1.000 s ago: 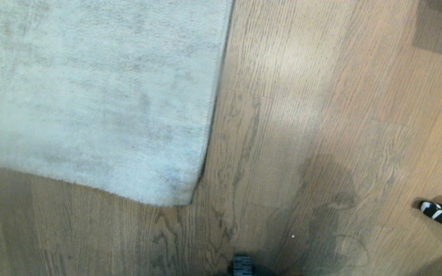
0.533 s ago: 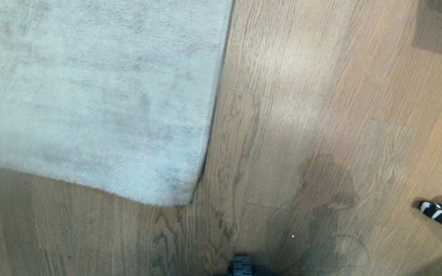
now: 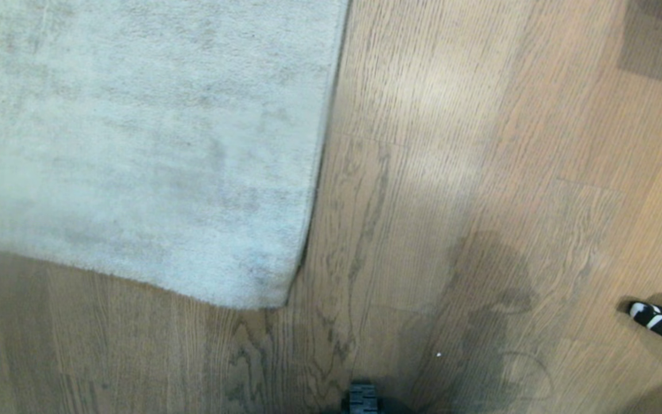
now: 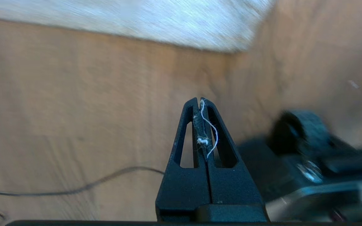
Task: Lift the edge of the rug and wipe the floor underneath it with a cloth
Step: Place the foam protection net on the floor
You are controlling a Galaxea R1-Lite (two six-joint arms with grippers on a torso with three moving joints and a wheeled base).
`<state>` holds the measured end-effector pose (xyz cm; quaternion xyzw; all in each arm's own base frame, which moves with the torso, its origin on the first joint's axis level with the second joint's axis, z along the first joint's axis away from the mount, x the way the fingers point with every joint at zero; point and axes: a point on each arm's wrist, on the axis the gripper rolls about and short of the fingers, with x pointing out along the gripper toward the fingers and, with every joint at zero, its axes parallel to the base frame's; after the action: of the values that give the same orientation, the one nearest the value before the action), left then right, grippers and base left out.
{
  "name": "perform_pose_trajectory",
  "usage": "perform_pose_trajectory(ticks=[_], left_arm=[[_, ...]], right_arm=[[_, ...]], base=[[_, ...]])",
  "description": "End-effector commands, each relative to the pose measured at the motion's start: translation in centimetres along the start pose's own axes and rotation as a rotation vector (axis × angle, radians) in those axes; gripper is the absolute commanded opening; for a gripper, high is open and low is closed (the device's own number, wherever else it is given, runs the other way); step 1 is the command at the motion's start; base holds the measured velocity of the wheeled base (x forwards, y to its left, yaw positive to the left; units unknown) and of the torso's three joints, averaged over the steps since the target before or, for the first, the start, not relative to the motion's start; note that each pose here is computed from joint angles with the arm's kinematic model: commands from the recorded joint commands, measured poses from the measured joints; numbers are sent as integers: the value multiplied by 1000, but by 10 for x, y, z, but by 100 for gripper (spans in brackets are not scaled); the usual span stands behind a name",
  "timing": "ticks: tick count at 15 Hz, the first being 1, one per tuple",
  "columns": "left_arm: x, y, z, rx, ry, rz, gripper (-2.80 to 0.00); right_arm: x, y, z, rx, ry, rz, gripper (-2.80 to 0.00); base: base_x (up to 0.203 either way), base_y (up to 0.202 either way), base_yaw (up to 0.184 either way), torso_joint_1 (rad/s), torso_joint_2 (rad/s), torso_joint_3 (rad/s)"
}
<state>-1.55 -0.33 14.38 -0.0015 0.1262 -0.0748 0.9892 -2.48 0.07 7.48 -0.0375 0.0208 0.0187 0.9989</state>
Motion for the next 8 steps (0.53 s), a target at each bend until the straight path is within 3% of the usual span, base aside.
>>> perform_pose_trajectory(ticks=[1,4,8], left_arm=[[25,2,14,-25,165,-71,-280],[56,5,19,-58,327,-157,-280],[125,10,15,-69,452,-221,-280]], right_arm=[[0,0,0,-1,2,1,-280],[0,0,0,-1,1,1,-280],[0,0,0,-1,1,1,-280]], base=[[0,0,0,0,0,0],[0,0,0,0,0,0],[0,0,0,0,0,0]])
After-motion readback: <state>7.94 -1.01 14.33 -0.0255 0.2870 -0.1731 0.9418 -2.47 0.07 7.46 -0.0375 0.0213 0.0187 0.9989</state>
